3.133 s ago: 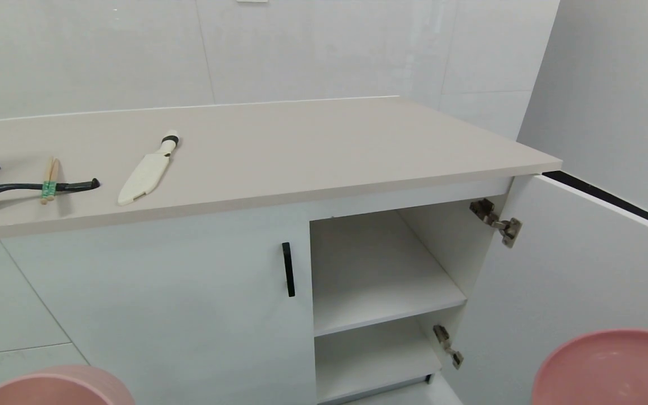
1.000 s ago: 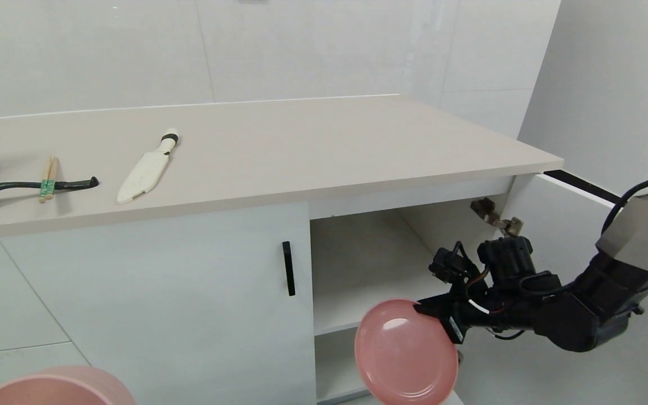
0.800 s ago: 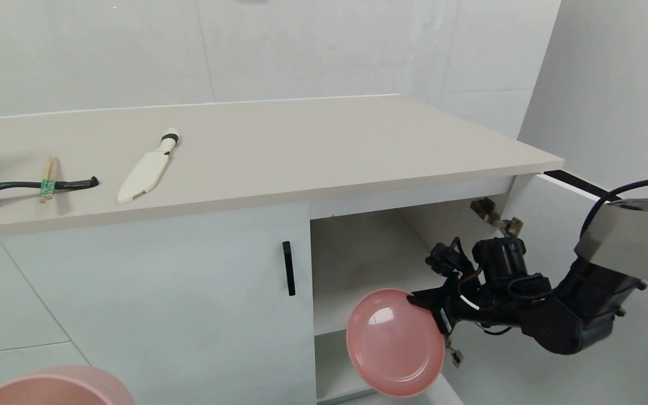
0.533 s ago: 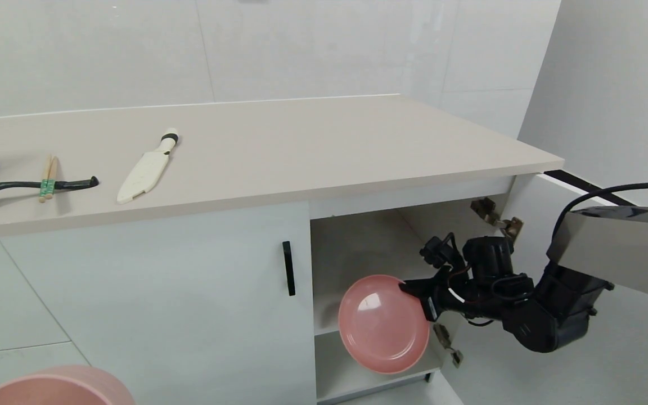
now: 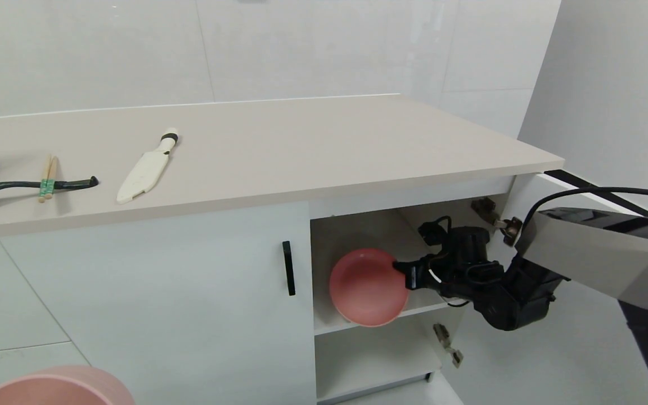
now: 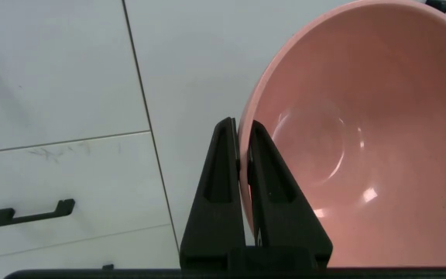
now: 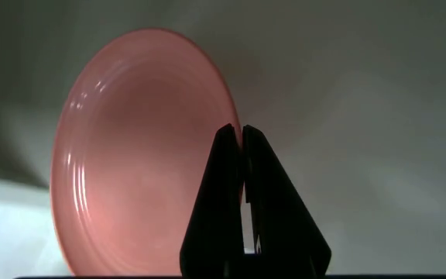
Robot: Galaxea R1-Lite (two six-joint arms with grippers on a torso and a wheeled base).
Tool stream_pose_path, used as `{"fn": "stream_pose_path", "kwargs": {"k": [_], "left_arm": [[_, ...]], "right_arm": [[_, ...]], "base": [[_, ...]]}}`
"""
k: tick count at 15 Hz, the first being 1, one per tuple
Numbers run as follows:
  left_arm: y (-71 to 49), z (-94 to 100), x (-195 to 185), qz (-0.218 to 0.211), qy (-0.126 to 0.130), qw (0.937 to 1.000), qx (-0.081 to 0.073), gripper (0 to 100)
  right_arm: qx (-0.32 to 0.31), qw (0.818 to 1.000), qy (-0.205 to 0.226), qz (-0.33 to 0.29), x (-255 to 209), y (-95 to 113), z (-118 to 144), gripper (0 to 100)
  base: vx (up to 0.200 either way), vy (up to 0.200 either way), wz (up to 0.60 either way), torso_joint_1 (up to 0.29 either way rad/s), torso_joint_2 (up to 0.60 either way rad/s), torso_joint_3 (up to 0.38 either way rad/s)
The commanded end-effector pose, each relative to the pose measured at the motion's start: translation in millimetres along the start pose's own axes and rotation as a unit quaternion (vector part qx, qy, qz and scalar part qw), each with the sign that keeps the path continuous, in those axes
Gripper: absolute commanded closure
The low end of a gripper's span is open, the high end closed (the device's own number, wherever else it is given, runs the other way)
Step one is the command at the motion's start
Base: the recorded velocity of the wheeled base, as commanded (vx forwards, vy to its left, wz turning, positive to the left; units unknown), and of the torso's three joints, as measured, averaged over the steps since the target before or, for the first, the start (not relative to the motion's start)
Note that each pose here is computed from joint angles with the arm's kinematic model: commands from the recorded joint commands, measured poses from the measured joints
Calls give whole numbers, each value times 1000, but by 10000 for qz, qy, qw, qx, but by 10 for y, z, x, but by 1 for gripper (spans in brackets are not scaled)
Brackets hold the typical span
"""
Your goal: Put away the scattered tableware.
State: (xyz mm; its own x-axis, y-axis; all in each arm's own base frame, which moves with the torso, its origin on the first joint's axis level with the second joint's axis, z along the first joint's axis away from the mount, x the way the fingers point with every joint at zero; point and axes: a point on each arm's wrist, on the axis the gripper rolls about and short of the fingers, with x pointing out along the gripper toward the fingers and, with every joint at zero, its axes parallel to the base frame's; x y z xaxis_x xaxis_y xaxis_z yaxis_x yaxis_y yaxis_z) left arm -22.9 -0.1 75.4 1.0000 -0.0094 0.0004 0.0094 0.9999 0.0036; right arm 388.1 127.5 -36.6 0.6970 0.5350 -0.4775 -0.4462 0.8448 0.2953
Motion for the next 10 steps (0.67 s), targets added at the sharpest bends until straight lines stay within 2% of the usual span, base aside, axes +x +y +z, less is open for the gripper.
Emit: {"fn": "stream_pose_path", "kwargs": {"k": [1,4,7,10], "left_arm": [[0,1,1,1,2,10000,5,100],[0,1,1,1,2,10000,5,100],[0,0,1,1,10,10000,5,100],[0,0,1,1,10,10000,5,100]], "right_arm": [[221,9996,-39,-185,125,-51,27,100],[338,9989,-64,-326,251,-102,90,100],[395,9985,131,-366,347,-121,165,100],[448,9983,-80,-367,523,-188,253,100]], "base": [[0,0,0,0,0,0],[0,0,0,0,0,0],[0,0,0,0,0,0],[0,0,0,0,0,0]]}}
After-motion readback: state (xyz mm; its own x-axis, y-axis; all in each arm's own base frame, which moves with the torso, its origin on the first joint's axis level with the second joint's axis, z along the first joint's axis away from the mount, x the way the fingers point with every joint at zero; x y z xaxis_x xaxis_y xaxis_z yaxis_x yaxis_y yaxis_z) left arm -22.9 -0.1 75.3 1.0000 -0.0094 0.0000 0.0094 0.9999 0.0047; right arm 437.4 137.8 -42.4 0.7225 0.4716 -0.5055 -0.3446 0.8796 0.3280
